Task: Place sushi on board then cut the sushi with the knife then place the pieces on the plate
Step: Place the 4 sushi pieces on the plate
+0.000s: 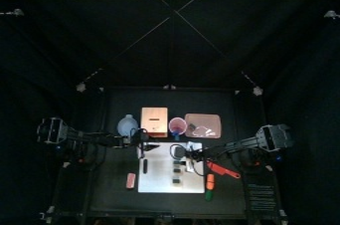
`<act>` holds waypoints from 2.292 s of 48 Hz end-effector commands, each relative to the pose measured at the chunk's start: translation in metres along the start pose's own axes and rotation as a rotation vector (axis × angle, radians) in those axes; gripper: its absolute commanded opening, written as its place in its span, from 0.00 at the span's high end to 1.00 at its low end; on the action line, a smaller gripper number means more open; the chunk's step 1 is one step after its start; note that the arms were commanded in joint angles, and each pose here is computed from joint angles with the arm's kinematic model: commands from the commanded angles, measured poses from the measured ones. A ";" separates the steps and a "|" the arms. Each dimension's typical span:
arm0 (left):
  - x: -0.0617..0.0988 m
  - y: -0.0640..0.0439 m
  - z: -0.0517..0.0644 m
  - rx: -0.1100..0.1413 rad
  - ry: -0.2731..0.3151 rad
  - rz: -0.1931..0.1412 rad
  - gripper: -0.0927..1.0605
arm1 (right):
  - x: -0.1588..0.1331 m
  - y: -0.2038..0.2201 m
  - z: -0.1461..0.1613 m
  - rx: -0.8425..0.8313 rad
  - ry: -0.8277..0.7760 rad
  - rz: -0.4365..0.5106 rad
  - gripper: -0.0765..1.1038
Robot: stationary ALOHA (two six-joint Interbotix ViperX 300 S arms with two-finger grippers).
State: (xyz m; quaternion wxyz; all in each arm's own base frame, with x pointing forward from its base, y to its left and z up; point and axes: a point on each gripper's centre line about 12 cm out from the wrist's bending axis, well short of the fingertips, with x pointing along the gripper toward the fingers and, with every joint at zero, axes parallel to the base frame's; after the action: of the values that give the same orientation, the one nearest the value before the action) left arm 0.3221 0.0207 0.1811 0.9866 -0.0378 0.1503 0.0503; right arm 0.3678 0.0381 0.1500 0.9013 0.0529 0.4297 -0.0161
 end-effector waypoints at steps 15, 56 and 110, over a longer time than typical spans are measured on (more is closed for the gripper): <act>0.000 0.001 0.005 -0.001 -0.009 0.003 0.34 | 0.015 0.010 0.010 -0.003 -0.002 0.014 0.28; 0.000 -0.001 0.003 0.002 -0.004 -0.001 0.34 | -0.053 -0.067 -0.016 0.235 0.003 -0.121 0.47; 0.000 0.001 0.002 -0.001 -0.002 0.004 0.34 | -0.052 -0.213 -0.066 0.551 0.093 -0.419 0.30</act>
State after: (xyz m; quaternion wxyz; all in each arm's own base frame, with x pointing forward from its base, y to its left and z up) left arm 0.3211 0.0207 0.1779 0.9853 -0.0378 0.1586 0.0509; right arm 0.2633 -0.1630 0.1183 0.7978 0.2120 0.4698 -0.3128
